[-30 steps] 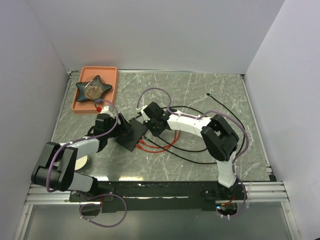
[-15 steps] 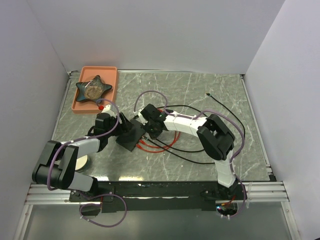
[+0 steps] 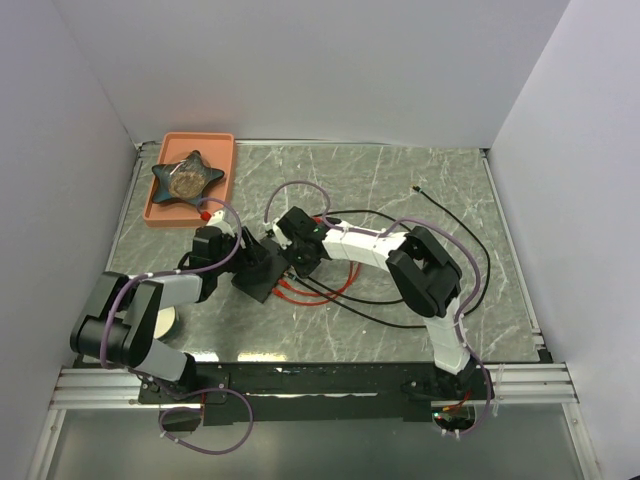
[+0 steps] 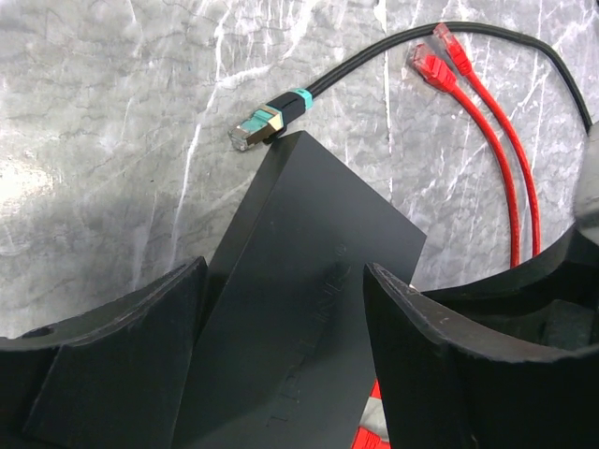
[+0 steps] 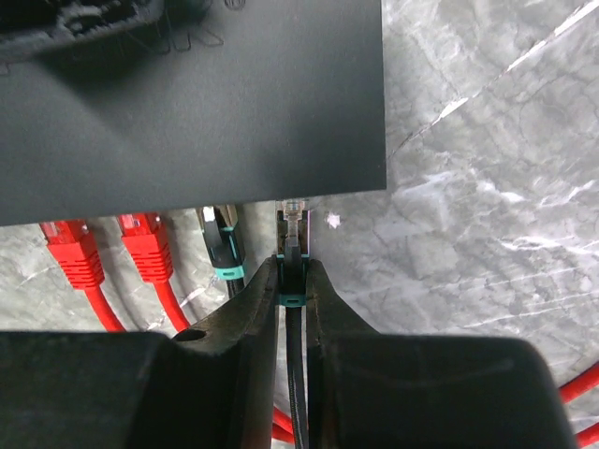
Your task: Insert the plug into the switch port
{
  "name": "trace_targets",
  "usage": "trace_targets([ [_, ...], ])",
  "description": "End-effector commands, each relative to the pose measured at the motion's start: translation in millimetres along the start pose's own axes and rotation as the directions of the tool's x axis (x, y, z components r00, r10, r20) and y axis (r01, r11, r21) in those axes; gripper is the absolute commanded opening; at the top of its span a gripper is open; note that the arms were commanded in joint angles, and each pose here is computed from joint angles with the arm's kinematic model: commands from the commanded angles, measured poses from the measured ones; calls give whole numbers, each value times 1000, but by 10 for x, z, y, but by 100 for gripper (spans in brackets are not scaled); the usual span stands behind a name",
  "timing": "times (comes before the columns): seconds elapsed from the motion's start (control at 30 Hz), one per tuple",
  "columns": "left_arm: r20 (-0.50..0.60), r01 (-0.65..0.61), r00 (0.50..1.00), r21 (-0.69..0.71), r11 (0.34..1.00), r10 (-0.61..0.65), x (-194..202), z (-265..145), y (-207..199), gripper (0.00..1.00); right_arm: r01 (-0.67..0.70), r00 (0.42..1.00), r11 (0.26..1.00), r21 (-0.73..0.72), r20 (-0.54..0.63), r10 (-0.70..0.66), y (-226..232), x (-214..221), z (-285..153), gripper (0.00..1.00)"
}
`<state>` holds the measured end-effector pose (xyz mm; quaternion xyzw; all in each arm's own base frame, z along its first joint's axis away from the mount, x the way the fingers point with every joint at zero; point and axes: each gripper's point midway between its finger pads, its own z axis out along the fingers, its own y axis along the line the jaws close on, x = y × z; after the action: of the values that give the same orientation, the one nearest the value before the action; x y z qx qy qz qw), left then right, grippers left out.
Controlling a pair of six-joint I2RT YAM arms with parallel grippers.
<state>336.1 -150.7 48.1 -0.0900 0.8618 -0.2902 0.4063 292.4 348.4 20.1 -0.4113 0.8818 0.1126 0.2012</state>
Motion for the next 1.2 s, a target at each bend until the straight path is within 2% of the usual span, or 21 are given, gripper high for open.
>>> trace_targets([
  [0.0, 1, -6, 1000, 61, 998, 6, -20, 25, -114, 72, -14, 999, 1000, -6, 37, 14, 53, -159, 22, 0],
  [1.17, -17, -5, 1000, 72, 997, 6, 31, 33, -115, 70, -28, 989, 999, 16, 149, 26, 24, -427, -96, 0],
])
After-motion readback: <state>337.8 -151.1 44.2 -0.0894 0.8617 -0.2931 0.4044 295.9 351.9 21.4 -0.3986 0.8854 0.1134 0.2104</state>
